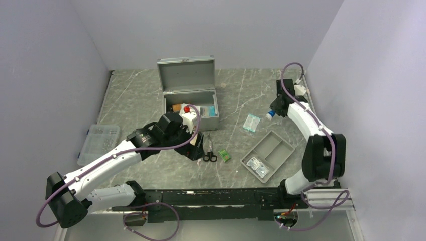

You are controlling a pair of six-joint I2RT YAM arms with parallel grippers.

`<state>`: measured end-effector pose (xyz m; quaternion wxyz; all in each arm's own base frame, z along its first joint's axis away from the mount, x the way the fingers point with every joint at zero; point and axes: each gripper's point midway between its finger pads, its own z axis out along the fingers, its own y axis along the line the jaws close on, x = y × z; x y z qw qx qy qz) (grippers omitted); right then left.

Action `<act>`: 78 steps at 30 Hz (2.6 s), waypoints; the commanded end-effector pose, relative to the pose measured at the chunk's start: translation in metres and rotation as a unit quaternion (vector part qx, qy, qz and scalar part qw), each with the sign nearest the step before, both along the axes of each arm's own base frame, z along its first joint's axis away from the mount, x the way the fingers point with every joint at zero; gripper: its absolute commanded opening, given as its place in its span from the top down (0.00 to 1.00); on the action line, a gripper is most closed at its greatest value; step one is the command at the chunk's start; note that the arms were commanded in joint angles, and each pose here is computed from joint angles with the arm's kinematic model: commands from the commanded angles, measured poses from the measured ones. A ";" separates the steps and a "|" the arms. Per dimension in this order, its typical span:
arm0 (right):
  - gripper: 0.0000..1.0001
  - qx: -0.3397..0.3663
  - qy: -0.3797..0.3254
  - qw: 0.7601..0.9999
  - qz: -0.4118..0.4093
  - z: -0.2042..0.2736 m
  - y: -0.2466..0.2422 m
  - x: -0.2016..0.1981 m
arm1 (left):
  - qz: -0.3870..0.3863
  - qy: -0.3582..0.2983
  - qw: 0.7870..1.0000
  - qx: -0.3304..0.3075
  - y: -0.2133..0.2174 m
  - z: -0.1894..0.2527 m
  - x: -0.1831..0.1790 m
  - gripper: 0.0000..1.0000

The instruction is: Organize the medicine kit

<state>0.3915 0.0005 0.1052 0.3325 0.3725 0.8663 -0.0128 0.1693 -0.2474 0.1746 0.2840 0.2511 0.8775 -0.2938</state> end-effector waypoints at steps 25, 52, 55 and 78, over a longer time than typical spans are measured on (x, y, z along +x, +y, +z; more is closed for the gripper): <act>1.00 0.027 0.023 0.999 0.010 -0.024 0.047 -0.129 | -0.012 -0.001 1.000 -0.029 -0.009 0.010 -0.003 0.01; 0.79 -0.012 0.062 0.998 -0.007 -0.066 0.033 -0.129 | -0.011 0.002 1.000 -0.028 -0.010 0.008 -0.002 0.01; 0.72 -0.017 0.057 0.998 -0.005 -0.066 0.031 -0.126 | -0.012 0.001 0.999 -0.030 -0.010 0.009 -0.003 0.01; 0.29 -0.041 -0.055 0.983 0.173 0.065 0.064 -0.082 | -0.006 -0.003 1.000 -0.026 -0.008 0.009 -0.001 0.01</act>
